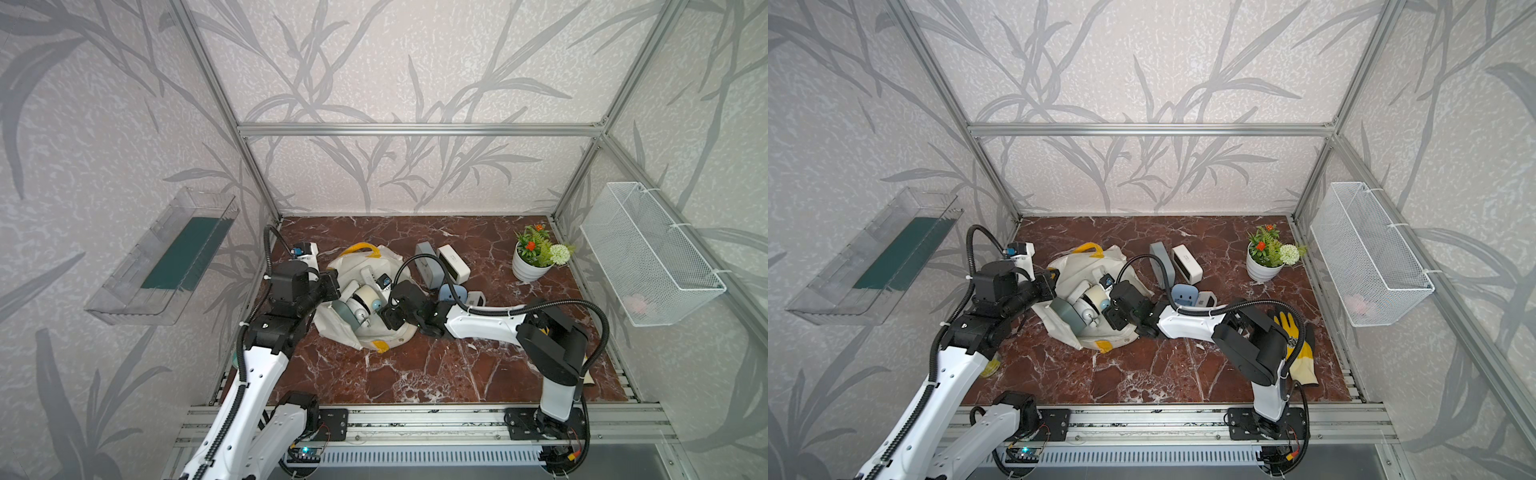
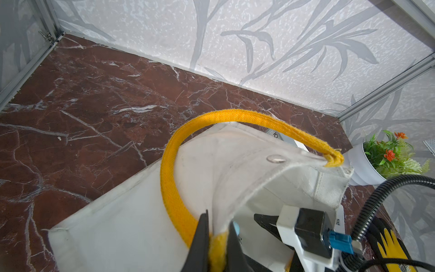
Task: Take the alarm clock out of the canvas bag
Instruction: Pick up the alarm from the canvas bag.
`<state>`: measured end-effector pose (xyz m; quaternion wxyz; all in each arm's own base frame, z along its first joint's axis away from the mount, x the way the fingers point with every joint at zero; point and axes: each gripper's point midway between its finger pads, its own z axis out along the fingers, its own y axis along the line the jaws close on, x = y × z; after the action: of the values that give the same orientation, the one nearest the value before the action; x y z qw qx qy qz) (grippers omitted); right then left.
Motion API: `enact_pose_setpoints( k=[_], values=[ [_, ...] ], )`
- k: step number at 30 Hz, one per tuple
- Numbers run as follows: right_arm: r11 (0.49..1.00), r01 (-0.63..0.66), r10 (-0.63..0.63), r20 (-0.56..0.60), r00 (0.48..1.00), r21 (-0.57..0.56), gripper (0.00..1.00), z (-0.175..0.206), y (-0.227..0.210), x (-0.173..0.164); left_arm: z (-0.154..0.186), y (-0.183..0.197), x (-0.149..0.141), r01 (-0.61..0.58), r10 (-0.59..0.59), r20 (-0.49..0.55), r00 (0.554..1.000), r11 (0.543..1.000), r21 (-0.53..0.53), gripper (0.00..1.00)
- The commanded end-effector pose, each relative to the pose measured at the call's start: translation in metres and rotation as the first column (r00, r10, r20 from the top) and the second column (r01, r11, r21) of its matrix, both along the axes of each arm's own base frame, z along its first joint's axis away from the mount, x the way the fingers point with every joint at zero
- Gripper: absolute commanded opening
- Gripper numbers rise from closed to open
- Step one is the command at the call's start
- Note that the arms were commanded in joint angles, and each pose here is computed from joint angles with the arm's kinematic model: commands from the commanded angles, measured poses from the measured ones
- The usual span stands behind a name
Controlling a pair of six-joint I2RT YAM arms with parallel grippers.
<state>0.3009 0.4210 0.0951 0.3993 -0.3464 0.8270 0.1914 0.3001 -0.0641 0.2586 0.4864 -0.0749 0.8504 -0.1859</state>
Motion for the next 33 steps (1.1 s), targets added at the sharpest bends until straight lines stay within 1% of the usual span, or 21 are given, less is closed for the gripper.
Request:
enact_pose_setpoints(
  k=[1, 11, 18, 22, 26, 33],
  values=[
    [1.000, -0.010, 0.010, -0.018, 1.000, -0.016, 0.65, -0.006, 0.002, 0.003, 0.018, -0.003, 0.001, 0.023, -0.022, 0.074, 0.997, 1.000, -0.005, 0.00],
    [0.999, -0.038, 0.035, -0.070, 0.997, -0.030, 0.59, -0.021, 0.006, -0.001, 0.017, -0.002, 0.001, 0.016, -0.016, 0.073, 0.997, 1.000, 0.001, 0.00],
    [0.996, -0.043, 0.034, -0.115, 0.993, -0.076, 0.55, -0.034, -0.002, -0.008, 0.017, 0.000, 0.001, 0.010, -0.011, 0.075, 0.997, 1.000, 0.006, 0.00],
    [0.997, -0.038, 0.029, -0.120, 0.992, -0.069, 0.51, -0.035, -0.001, -0.008, 0.016, -0.001, 0.001, 0.011, -0.011, 0.071, 0.997, 1.000, 0.004, 0.00],
    [0.997, -0.047, 0.039, -0.129, 0.991, -0.056, 0.45, -0.034, 0.003, -0.007, 0.017, 0.000, 0.000, 0.009, -0.009, 0.074, 0.997, 1.000, 0.006, 0.00],
    [0.998, -0.051, 0.045, -0.132, 0.990, -0.045, 0.41, -0.032, 0.003, -0.008, 0.017, 0.001, -0.001, 0.006, -0.007, 0.074, 0.997, 1.000, 0.009, 0.00]
  ],
)
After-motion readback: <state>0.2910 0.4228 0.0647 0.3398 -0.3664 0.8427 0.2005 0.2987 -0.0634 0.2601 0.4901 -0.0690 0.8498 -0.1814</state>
